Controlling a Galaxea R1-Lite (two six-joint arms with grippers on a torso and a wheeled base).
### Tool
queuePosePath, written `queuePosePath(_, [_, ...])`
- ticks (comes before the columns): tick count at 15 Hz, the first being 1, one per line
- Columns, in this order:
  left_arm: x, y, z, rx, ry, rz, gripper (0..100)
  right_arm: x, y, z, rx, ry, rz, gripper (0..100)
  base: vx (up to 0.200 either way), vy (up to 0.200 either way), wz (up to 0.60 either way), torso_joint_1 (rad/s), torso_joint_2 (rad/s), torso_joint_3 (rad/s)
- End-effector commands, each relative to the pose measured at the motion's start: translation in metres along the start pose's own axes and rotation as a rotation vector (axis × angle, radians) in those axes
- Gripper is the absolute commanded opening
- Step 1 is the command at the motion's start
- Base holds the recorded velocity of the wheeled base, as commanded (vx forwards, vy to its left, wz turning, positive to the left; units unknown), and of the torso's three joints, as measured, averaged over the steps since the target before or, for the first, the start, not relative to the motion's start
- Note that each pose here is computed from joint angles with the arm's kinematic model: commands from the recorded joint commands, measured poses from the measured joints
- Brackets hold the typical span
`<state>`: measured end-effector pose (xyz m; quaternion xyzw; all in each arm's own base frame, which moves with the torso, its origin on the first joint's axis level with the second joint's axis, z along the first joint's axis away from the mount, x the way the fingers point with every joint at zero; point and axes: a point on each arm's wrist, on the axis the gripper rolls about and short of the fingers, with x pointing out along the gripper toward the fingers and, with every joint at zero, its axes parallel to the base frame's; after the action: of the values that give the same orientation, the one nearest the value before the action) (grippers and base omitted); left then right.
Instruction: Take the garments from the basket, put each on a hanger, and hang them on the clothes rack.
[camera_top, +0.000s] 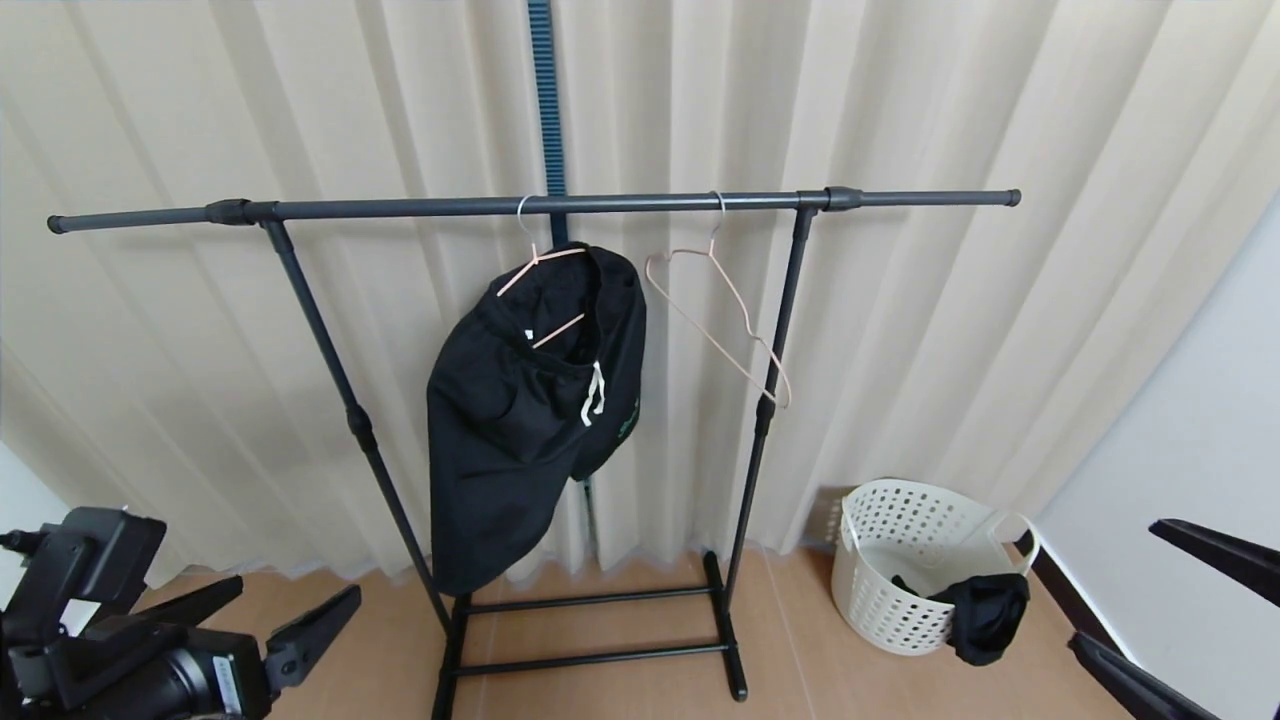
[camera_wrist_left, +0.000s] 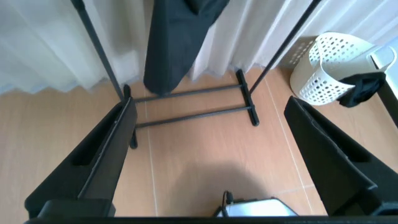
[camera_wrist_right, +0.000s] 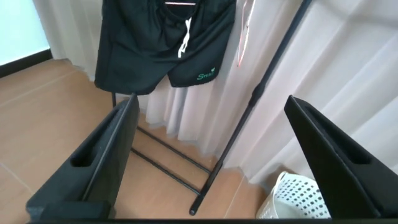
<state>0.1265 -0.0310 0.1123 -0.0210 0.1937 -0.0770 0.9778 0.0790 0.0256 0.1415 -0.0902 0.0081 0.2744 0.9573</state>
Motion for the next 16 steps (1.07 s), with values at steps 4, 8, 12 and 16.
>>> queuePosePath(4, [-0.027, 0.003, -0.012, -0.067, -0.038, -0.005, 100, -0.063, 0.026, -0.029, 0.003, -0.006, -0.056, 100, 0.000, 0.000, 0.00, 0.000, 0.00, 0.000])
queuePosePath(8, [-0.051, 0.005, -0.025, -0.060, -0.018, -0.027, 100, -0.082, 0.035, -0.048, 0.009, -0.004, -0.100, 100, 0.000, 0.000, 0.00, 0.000, 0.00, 0.000])
queuePosePath(12, [-0.081, 0.009, -0.048, -0.047, -0.016, -0.051, 100, -0.089, 0.037, -0.052, 0.104, -0.044, -0.179, 100, 0.000, 0.000, 0.00, 0.000, 0.00, 0.000])
queuePosePath(16, [-0.101, 0.014, -0.069, -0.044, -0.066, -0.089, 100, -0.090, 0.036, -0.054, 0.075, -0.035, -0.234, 100, 0.000, 0.000, 0.00, 0.000, 0.00, 0.000])
